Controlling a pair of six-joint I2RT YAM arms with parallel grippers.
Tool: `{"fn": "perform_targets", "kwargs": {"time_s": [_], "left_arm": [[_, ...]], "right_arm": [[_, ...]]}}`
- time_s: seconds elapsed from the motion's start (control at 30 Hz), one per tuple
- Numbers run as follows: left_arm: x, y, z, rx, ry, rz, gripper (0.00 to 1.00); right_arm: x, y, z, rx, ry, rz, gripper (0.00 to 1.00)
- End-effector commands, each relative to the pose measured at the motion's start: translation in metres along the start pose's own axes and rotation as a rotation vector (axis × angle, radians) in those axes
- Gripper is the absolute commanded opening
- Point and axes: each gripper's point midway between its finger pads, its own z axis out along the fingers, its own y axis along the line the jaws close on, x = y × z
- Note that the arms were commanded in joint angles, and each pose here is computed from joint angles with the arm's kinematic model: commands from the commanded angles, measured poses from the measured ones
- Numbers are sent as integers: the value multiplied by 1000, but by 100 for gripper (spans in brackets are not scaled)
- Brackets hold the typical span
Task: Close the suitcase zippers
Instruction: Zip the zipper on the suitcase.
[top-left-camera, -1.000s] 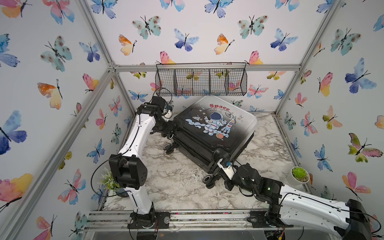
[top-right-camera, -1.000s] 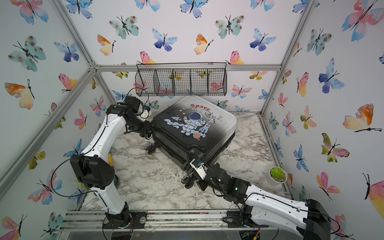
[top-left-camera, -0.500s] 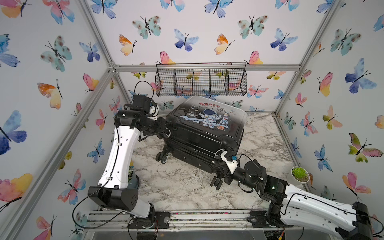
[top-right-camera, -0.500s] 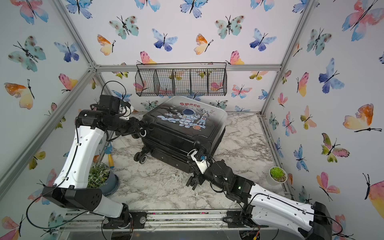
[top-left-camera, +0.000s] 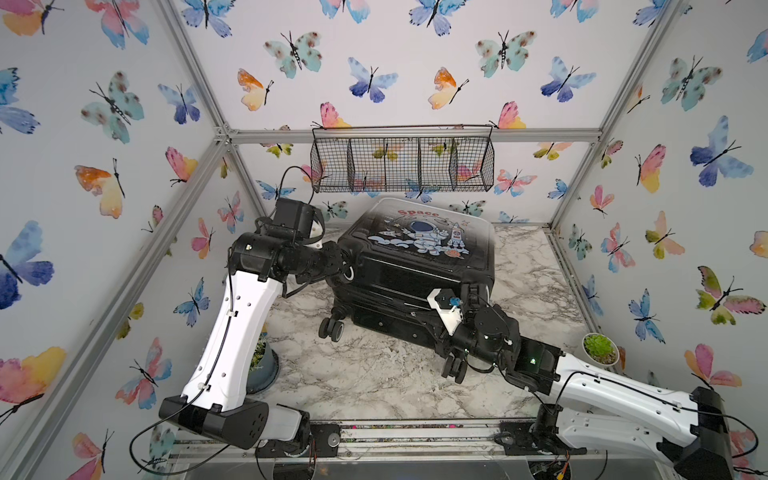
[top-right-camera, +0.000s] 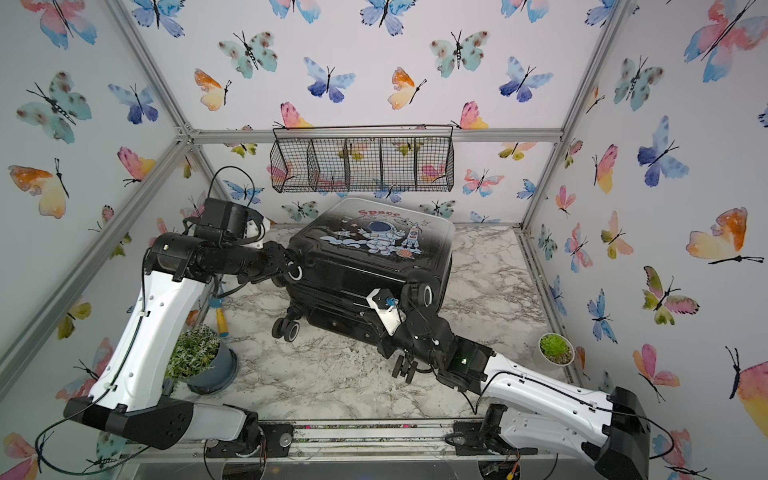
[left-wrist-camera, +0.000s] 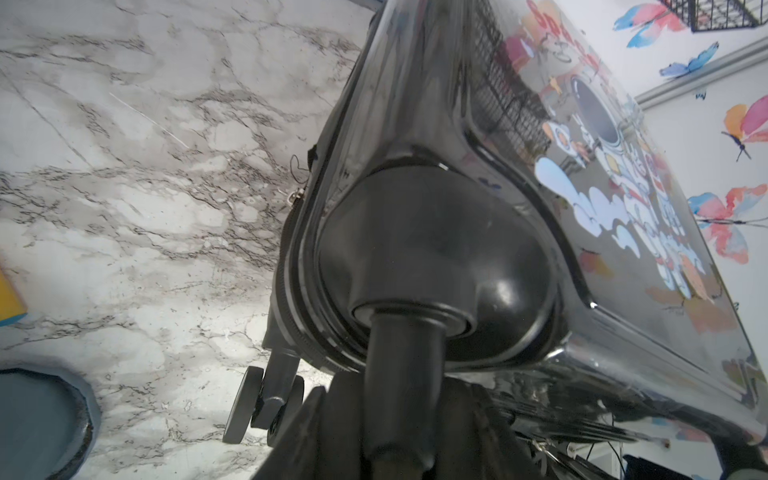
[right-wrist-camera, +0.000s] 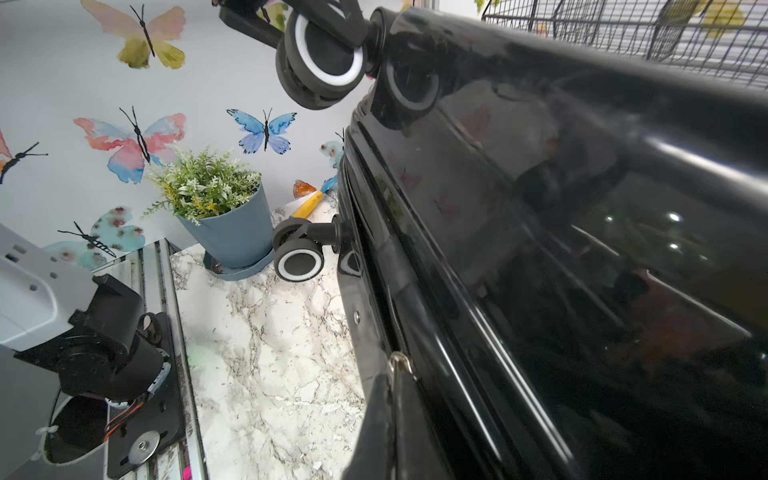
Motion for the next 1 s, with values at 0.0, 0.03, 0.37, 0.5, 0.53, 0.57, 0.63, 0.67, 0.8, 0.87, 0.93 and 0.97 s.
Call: {"fn": "perform_targets", "kwargs": {"time_s": [0.0,0.03,0.37,0.5,0.53,0.57,0.63,0.67,0.8,0.87,0.93,0.97], "left_arm": [[11,-62,5,193,12,31,0],[16,-70,7,216,24,33,0],[53,-136,16,395,97,35,0],[55,-143,11,440,98,3,0],[53,-141,8,426,86,9,0],[53,-141,6,420,85,10,0],[54,-146,2,446,98,2,0],[54,-147,0,458,101,-3,0],[57,-148,-4,483,103,-16,0],[59,-149,-5,493,112,-17,0],[60,-149,-6,499,114,-19,0],[61,-149,-6,501,118,-19,0]], "right_arm": [[-60,40,-5,-176,-163,10,3],[-61,41,0,-179,-157,5,3],[-56,43,25,-181,-156,22,3],[-56,44,27,-197,-227,82,3],[-59,44,27,-199,-251,87,3],[-63,45,27,-204,-268,89,3],[-65,47,30,-221,-292,107,3],[-64,46,29,-222,-316,127,3],[-62,41,27,-237,-434,223,3],[-61,44,32,-266,-449,265,3],[-56,41,36,-267,-459,310,3],[-54,38,37,-255,-468,322,4]]}}
